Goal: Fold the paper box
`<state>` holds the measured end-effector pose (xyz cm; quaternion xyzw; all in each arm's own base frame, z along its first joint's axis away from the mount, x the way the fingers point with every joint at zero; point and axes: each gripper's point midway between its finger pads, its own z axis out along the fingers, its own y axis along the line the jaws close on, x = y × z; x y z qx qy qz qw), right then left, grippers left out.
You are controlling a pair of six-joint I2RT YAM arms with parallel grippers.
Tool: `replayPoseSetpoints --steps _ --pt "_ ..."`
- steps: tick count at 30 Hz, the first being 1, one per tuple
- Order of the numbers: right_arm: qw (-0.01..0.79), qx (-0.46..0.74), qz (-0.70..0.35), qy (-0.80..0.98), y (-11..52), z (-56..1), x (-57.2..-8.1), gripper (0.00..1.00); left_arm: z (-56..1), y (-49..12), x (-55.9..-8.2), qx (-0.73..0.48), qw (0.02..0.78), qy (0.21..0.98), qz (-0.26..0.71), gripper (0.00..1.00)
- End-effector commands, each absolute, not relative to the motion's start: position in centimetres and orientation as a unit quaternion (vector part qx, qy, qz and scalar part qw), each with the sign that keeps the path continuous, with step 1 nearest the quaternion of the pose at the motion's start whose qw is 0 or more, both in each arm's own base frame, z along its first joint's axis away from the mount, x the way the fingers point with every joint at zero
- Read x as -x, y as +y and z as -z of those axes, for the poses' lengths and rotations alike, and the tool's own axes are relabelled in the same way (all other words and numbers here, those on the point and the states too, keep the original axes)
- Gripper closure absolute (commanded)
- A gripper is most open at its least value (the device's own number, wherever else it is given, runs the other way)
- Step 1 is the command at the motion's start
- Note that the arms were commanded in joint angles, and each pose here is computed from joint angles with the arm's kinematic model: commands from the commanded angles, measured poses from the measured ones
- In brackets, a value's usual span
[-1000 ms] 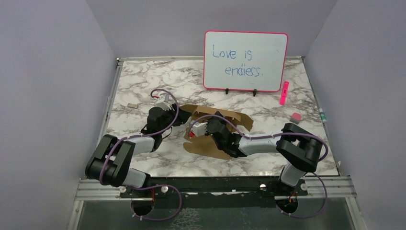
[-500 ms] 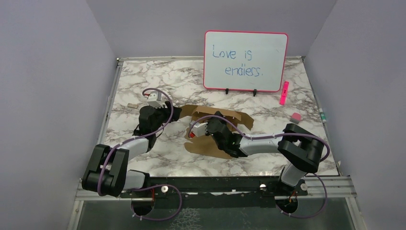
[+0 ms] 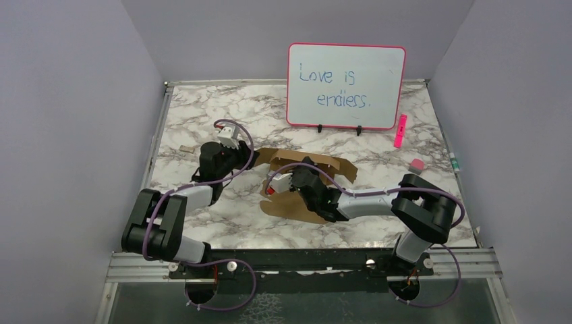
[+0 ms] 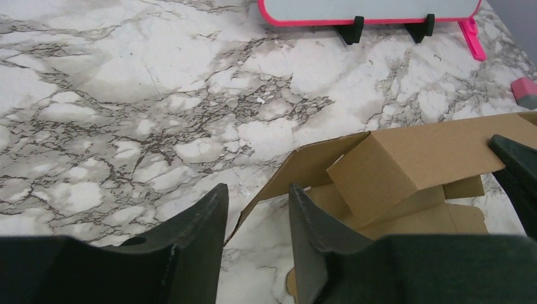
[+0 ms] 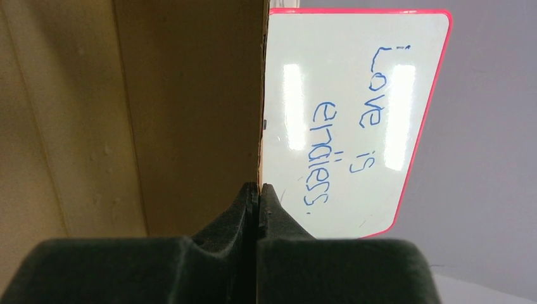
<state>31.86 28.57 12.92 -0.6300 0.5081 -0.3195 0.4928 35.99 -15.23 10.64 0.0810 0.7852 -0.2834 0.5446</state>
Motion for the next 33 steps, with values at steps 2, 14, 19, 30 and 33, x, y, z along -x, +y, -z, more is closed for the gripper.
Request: replayPoseSetpoints --steps 2,14,19,30,33 --pt "0.508 0.628 0.317 0.497 29.6 -13.9 -32.0 0.99 -11.7 -16.2 -35.7 -0.123 0.553 0.767 0.302 0.66" --pt "0.518 0.611 0.341 0.492 29.2 -14.5 -33.1 0.99 -12.9 -18.9 -32.7 -0.134 0.554 0.753 0.329 0.88" --pt "0.524 0.602 0.346 0.494 29.0 -14.9 -33.5 0.99 -12.8 -19.9 -31.7 -0.136 0.545 0.755 0.337 0.89" --pt "0.522 0.61 0.347 0.485 29.1 -13.7 -33.6 0.99 -11.2 -20.3 -30.7 -0.083 0.517 0.778 0.348 0.84" --pt "0.518 0.615 0.358 0.475 28.8 -13.1 -33.6 0.99 -10.6 -20.7 -30.5 -0.075 0.505 0.784 0.353 0.81"
